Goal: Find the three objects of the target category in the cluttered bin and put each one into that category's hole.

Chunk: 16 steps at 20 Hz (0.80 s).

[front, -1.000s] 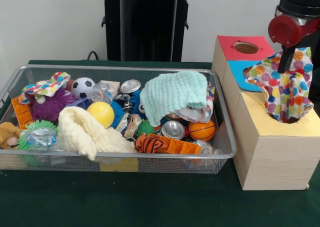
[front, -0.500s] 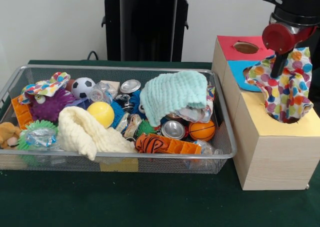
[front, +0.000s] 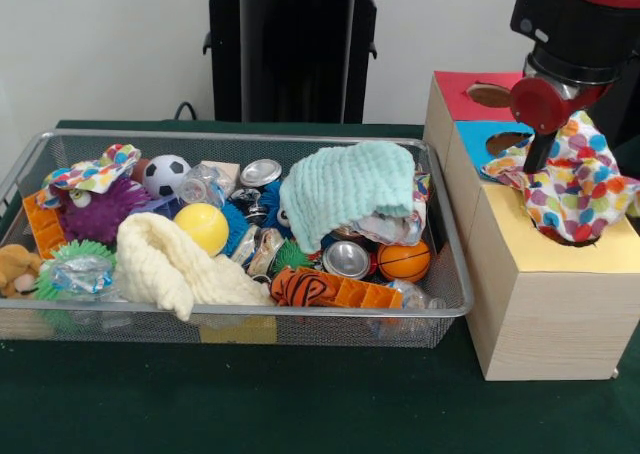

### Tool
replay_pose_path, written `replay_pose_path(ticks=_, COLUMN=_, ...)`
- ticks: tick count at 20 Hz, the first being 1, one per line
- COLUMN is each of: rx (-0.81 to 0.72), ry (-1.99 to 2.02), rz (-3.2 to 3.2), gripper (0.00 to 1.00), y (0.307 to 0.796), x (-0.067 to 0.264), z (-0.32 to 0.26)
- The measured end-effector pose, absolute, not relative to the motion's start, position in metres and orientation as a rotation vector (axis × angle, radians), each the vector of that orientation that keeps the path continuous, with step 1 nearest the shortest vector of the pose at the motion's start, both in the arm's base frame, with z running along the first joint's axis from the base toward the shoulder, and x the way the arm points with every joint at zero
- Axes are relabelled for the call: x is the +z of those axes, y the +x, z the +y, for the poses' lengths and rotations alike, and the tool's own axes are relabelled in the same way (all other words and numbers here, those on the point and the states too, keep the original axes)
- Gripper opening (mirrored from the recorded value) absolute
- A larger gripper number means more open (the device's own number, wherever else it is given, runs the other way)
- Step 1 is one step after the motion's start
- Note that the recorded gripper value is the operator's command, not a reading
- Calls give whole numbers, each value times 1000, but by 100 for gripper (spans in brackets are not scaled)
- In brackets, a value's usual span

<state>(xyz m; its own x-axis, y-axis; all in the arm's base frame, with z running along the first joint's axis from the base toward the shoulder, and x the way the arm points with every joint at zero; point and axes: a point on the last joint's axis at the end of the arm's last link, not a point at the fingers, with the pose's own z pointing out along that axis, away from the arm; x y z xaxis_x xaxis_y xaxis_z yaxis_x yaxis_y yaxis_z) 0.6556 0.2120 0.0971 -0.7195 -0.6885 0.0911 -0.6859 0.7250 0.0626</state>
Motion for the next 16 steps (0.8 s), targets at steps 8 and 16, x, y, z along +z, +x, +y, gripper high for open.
replay_pose_path(ticks=8, rx=-86, ry=1099, rz=-2821, gripper=0, y=655, x=91, z=219)
replay_pose_path(ticks=16, rx=-175, ry=1074, rz=-2884, gripper=0, y=668, x=118, z=240)
